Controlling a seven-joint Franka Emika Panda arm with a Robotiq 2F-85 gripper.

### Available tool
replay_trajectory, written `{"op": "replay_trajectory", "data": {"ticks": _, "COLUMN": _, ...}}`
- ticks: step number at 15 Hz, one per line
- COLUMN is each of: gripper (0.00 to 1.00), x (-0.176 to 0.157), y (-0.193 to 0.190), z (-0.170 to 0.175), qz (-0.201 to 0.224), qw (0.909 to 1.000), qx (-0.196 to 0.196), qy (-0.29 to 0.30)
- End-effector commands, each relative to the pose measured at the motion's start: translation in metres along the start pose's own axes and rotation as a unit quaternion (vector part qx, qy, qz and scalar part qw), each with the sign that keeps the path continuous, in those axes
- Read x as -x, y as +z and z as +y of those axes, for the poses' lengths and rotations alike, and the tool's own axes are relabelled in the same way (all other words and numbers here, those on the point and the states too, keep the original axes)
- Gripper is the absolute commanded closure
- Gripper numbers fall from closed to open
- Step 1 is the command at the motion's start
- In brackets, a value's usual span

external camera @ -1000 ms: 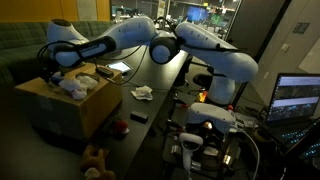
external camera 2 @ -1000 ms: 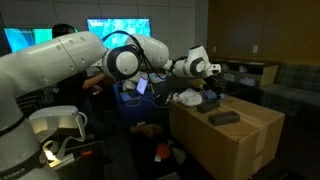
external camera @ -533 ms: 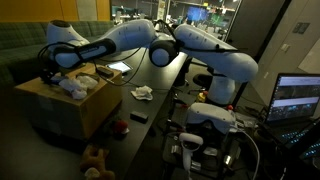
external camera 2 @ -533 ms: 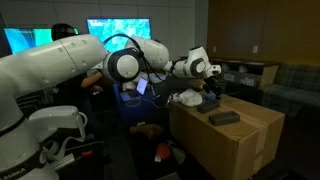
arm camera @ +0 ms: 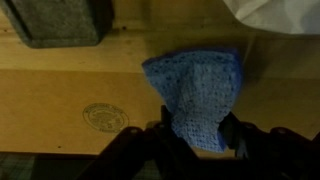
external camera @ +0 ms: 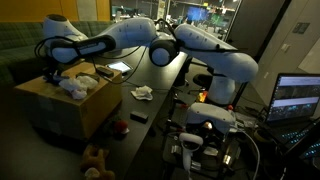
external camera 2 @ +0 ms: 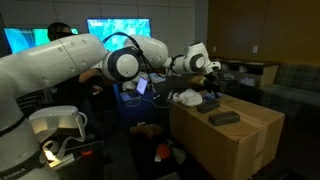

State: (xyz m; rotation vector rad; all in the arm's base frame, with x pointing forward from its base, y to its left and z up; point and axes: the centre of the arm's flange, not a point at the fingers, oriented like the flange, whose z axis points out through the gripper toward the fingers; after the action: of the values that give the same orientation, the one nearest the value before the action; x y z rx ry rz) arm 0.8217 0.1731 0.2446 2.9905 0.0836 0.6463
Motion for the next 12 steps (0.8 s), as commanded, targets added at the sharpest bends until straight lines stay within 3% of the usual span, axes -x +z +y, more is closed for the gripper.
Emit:
{"op": "replay_trajectory", "data": {"ticks": 1, "gripper": 0.79, "x": -0.028, "y": -0.019, "z": -0.006, "qz": -0.018, "qw": 0.9991, "qx": -0.006, "qy": -0.038}}
{"op": "replay_trajectory", "data": {"ticks": 8, "gripper": 0.96, "x": -0.027, "y": -0.076, "z": 0.002, "qz": -0.030, "qw": 0.9965, "qx": 0.009, "qy": -0.077}}
{"op": "replay_trajectory", "data": {"ticks": 12, "gripper": 1.00, "x": -0.009, "y": -0.116, "z": 0.025, "qz": -0.060, "qw": 0.9938, "qx": 0.006, "qy": -0.094}}
